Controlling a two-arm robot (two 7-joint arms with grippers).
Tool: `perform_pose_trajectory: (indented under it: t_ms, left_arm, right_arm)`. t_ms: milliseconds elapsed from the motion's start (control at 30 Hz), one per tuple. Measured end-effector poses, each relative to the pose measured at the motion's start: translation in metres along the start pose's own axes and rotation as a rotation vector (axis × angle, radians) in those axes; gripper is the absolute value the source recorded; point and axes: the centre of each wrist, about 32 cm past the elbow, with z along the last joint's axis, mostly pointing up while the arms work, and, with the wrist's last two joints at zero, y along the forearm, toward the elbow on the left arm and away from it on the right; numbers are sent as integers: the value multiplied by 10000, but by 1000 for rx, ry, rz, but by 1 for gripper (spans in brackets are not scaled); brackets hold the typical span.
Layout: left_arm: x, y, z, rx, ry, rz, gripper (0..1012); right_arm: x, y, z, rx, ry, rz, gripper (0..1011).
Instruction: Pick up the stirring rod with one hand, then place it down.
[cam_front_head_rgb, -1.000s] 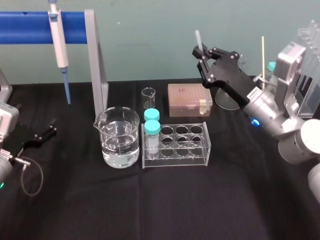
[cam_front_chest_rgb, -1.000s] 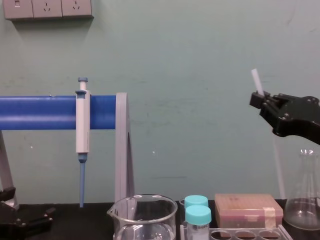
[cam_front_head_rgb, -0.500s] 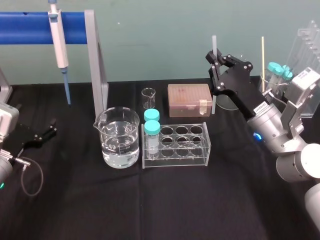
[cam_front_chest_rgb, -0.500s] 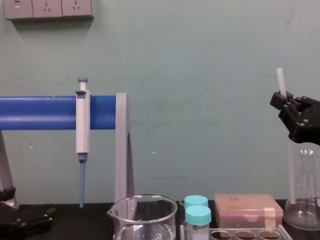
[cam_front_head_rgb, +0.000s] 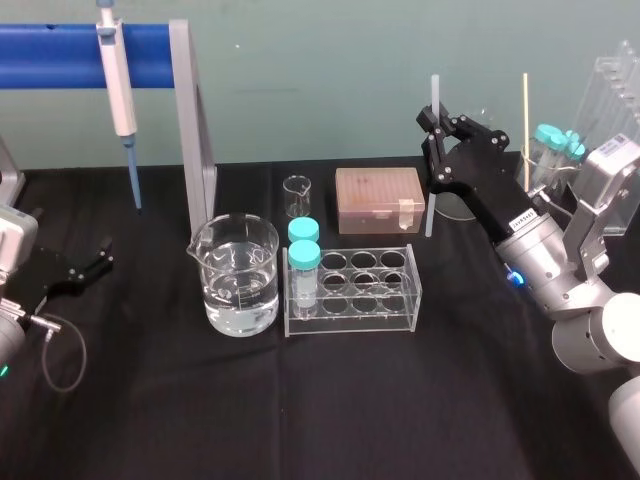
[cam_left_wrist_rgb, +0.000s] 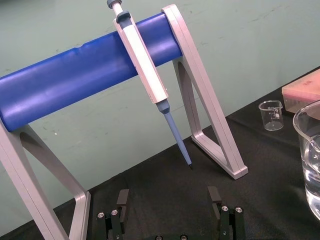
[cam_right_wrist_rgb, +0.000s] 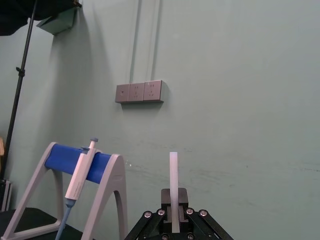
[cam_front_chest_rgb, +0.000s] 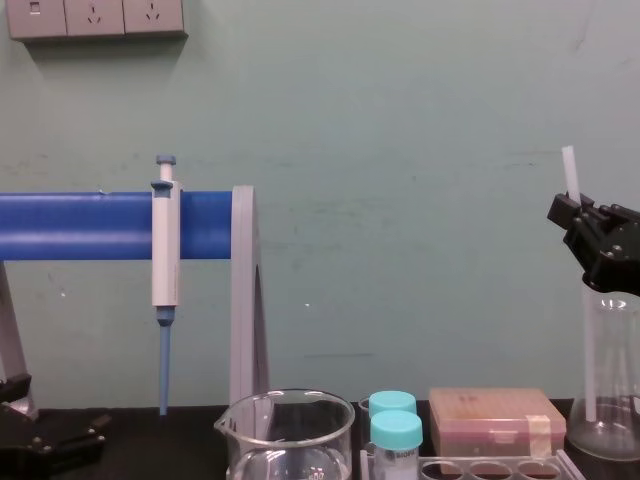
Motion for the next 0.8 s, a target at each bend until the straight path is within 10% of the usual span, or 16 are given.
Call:
perform_pose_trajectory:
  t_ms: [800]
  left_arm:
    - [0, 0, 0, 0, 0, 0, 1000]
  right_arm:
    - [2, -2, -6, 3, -3, 3, 72]
